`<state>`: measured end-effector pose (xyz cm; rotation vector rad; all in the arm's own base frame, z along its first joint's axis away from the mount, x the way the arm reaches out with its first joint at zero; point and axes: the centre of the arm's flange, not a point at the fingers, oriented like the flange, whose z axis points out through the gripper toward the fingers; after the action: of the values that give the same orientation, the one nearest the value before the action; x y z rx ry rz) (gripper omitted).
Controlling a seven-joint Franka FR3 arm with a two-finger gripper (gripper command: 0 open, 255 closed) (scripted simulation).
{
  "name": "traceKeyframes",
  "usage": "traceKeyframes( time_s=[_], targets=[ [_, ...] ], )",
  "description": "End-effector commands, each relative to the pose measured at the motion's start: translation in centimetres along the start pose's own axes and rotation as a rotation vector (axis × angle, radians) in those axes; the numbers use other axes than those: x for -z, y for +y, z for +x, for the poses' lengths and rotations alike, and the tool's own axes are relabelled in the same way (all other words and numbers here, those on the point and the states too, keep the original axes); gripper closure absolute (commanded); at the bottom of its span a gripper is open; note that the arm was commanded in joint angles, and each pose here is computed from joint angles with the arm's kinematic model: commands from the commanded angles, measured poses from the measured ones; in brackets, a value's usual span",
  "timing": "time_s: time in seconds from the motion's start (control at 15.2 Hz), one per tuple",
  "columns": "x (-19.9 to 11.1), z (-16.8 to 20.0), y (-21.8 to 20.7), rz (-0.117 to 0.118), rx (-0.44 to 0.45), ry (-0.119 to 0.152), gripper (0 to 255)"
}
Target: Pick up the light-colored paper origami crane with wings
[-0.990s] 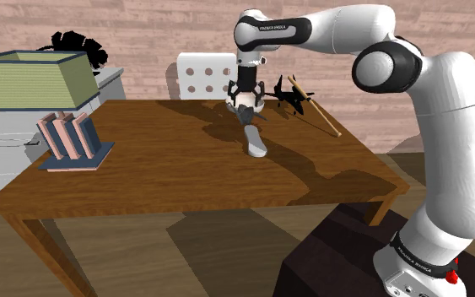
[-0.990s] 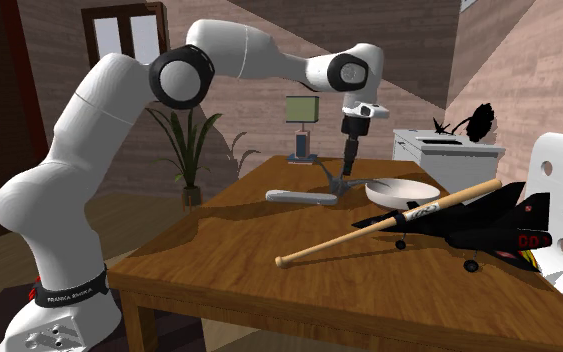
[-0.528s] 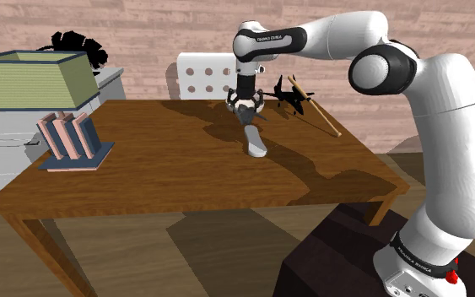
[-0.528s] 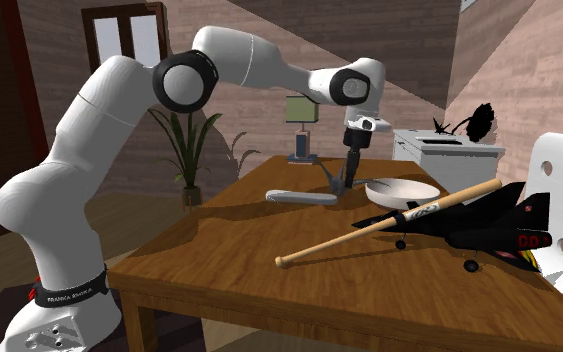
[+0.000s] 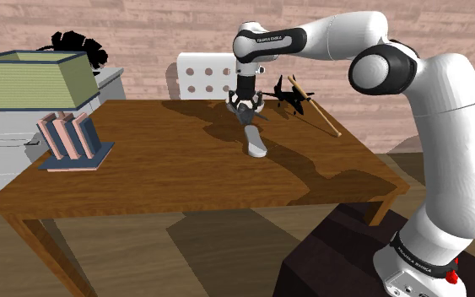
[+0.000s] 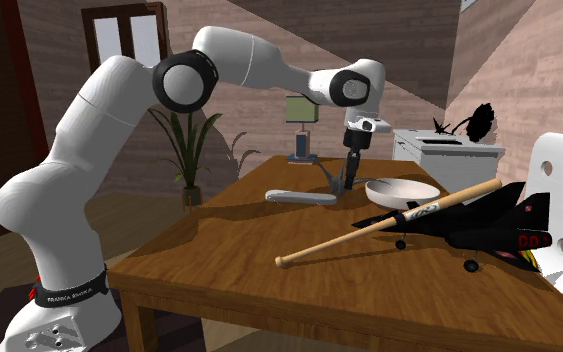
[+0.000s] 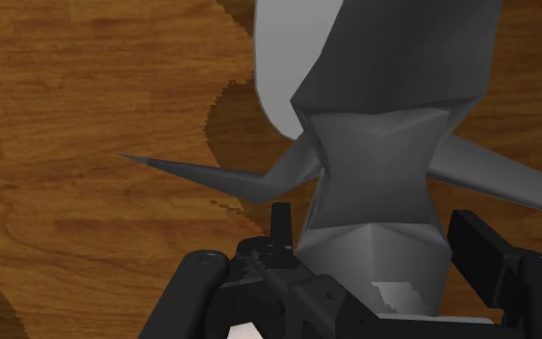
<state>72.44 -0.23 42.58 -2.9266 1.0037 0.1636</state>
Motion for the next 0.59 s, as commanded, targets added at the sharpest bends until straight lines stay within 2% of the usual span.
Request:
traceKeyframes(
  time_s=[0.0,0.13,0.53],
  targets=[
    [-0.1,0.0,0.0,-0.001,0.001,-0.002,255],
    [-0.1,0.0,0.0,-0.001,0.000,-0.002,255],
    [3.1,-0.4,0.0,-0.001,0.000,-0.002,255]
  ],
)
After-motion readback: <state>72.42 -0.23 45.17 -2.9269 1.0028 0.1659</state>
